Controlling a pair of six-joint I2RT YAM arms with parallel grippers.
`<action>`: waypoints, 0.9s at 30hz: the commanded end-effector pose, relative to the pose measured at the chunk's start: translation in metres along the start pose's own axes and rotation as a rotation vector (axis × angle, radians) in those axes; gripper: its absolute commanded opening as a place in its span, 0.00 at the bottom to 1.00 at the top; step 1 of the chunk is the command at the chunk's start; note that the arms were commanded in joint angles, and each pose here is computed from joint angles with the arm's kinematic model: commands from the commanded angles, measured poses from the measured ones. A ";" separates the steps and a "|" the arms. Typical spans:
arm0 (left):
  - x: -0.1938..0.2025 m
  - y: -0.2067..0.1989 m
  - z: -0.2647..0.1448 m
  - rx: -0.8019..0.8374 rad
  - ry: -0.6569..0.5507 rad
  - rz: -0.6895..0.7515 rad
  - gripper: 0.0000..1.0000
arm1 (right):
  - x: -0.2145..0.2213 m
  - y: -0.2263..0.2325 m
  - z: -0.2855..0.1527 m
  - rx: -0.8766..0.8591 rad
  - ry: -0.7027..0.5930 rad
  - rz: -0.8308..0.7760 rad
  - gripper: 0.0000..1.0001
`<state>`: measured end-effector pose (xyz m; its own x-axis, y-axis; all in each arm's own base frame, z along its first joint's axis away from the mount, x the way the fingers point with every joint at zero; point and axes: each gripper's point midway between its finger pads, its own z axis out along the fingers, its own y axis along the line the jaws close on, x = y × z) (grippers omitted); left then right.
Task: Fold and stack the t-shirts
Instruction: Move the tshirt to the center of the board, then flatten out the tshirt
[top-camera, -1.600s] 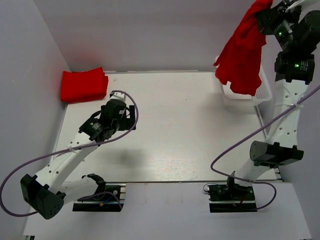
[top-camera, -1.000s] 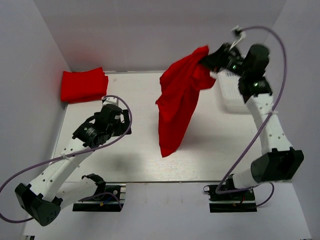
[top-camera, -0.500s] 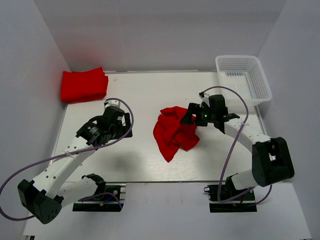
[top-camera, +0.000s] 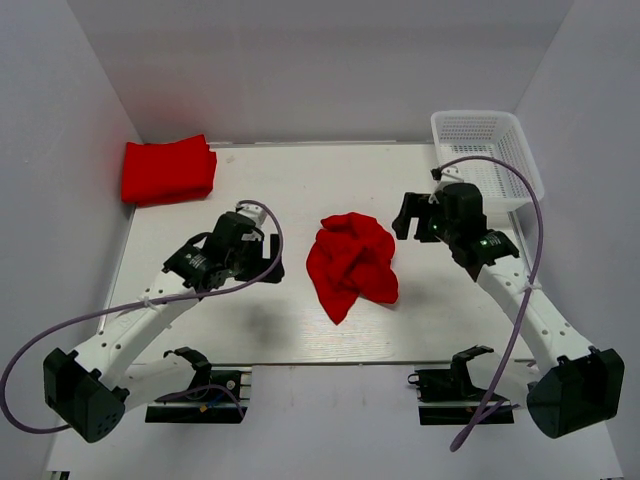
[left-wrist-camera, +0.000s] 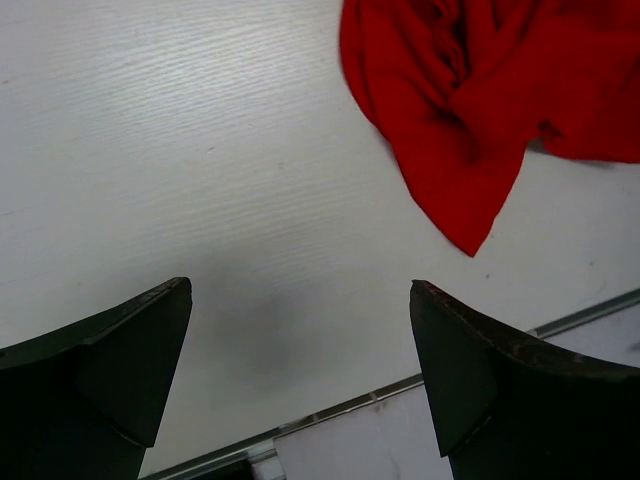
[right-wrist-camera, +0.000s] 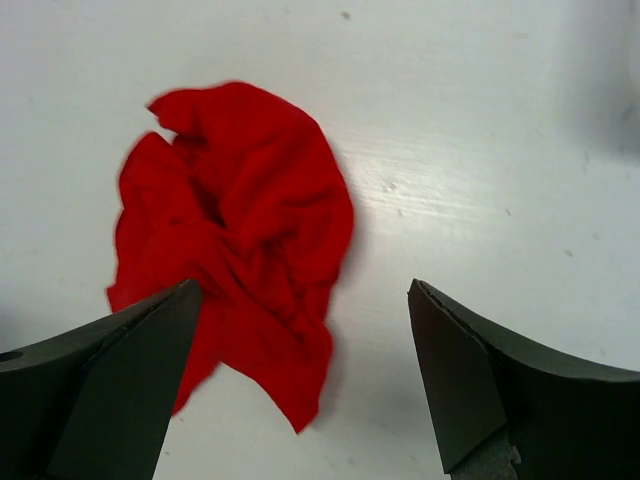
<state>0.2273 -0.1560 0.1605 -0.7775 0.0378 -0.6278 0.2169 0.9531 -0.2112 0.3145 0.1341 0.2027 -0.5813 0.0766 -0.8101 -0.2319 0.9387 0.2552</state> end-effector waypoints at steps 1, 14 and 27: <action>0.006 -0.022 0.009 0.138 0.017 0.067 1.00 | 0.033 -0.030 -0.017 0.143 0.095 -0.035 0.90; 0.036 -0.089 0.037 0.337 0.116 0.166 1.00 | 0.101 -0.027 -0.024 0.081 0.213 0.066 0.90; 0.084 -0.157 0.070 0.260 0.238 0.402 1.00 | 0.139 -0.027 -0.010 0.077 0.300 0.171 0.90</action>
<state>0.1576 -0.3093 0.0686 -0.7374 0.4991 -0.4551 0.6423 0.7266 -0.2440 0.2265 0.1152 0.0875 -0.8250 0.1046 -0.5553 -0.0869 0.9476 0.3075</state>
